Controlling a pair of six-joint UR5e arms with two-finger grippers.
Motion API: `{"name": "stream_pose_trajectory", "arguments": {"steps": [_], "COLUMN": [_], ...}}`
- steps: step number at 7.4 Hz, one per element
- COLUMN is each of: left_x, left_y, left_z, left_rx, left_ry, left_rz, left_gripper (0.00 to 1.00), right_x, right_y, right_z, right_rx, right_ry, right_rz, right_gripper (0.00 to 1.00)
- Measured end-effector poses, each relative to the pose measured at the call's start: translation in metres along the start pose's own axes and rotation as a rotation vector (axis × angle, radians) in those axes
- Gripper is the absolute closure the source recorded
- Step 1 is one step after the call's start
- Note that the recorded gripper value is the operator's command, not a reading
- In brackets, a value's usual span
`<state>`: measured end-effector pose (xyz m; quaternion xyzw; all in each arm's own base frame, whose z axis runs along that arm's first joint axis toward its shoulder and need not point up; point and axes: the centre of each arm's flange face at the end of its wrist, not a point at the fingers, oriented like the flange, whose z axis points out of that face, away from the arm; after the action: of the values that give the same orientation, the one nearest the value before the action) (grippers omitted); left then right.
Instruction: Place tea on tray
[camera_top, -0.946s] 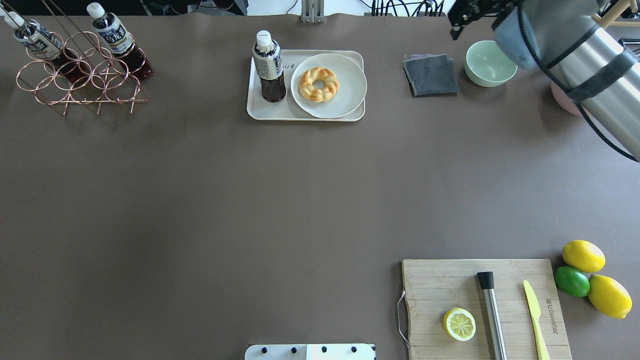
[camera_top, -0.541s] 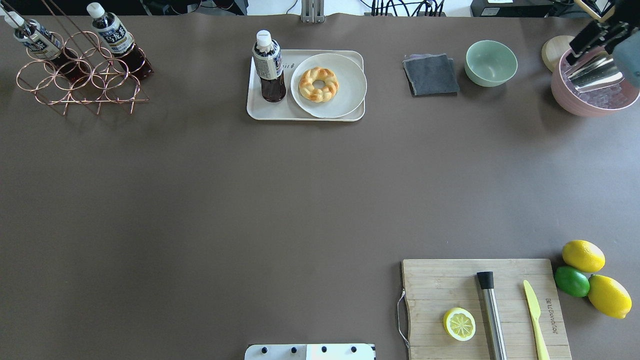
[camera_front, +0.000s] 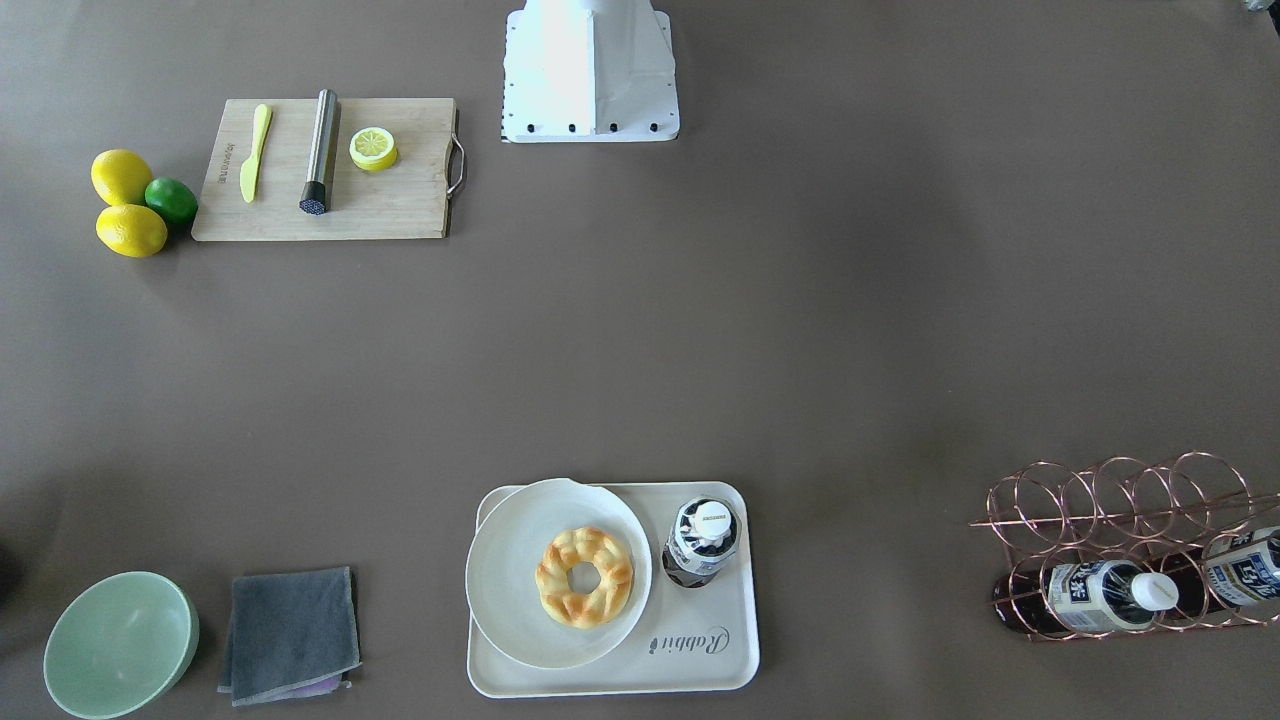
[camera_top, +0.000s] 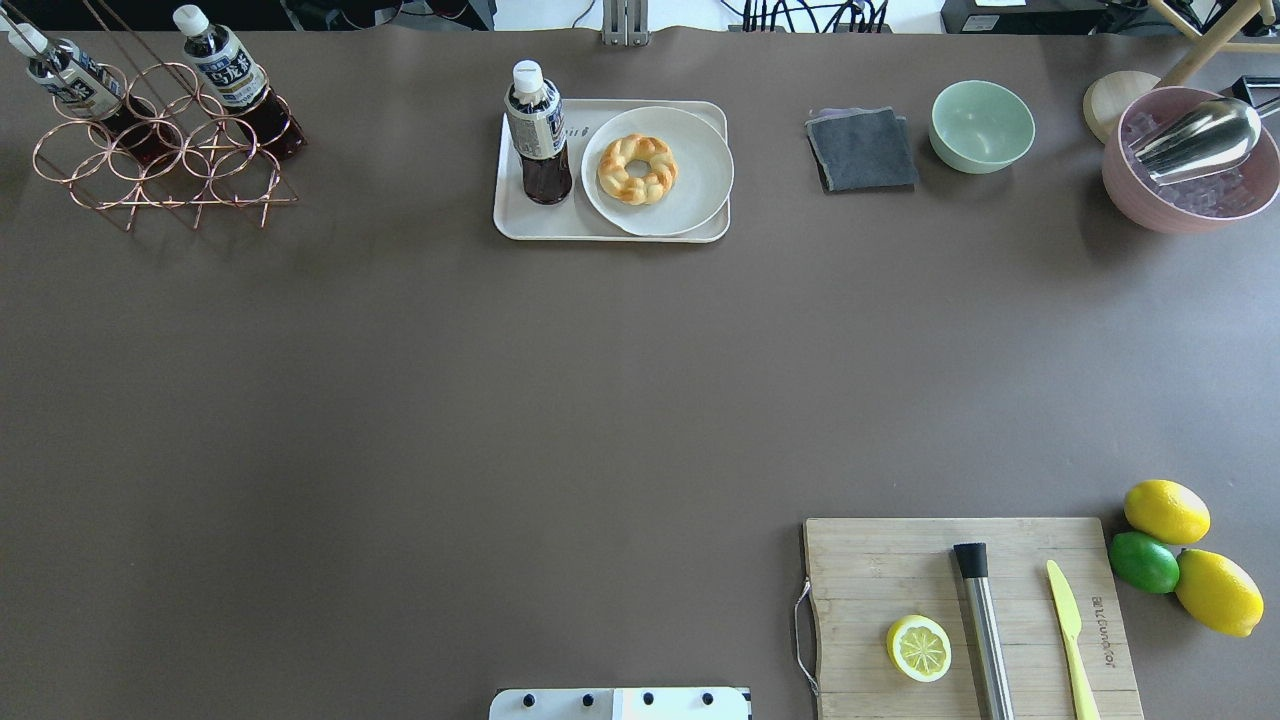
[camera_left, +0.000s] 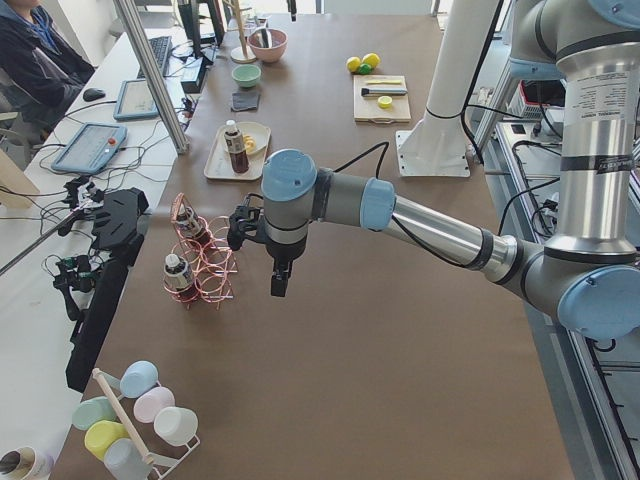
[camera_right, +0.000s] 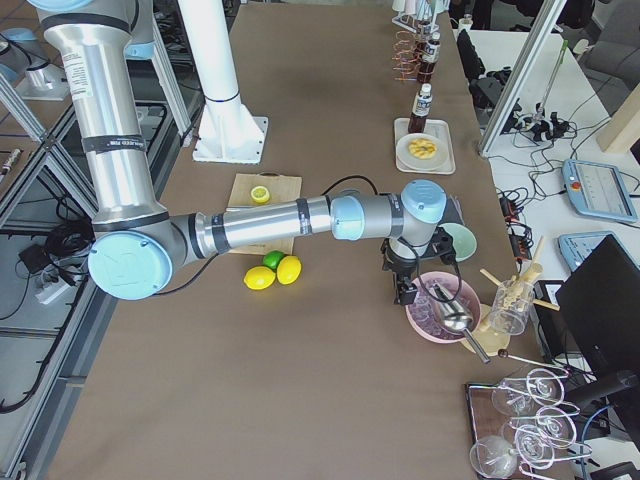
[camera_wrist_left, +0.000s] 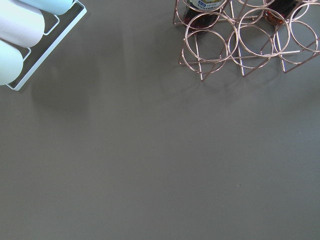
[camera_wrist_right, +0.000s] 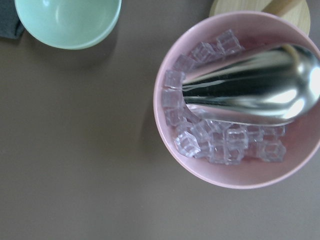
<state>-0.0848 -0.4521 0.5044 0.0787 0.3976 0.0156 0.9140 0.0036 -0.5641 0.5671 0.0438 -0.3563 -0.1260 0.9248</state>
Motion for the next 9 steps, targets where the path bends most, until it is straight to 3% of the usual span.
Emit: {"name": "stream_pose_trajectory", "arguments": {"steps": [4, 9], "left_x": [-0.014, -0.065], "left_y": [0.016, 0.043], "left_z": [0.012, 0.047], "left_rx": [-0.011, 0.004], "left_ry": [-0.038, -0.131], "left_rz": [-0.001, 0.012], "left_gripper": [0.03, 0.03], "right_x": [0.07, 0.095], "right_y": [0.056, 0.072], "right_z": [-0.021, -0.035], "right_rx": [0.033, 0.045], "right_ry": [0.013, 0.019], "right_rz": [0.036, 0.079], "right_gripper": [0.0, 0.0]}}
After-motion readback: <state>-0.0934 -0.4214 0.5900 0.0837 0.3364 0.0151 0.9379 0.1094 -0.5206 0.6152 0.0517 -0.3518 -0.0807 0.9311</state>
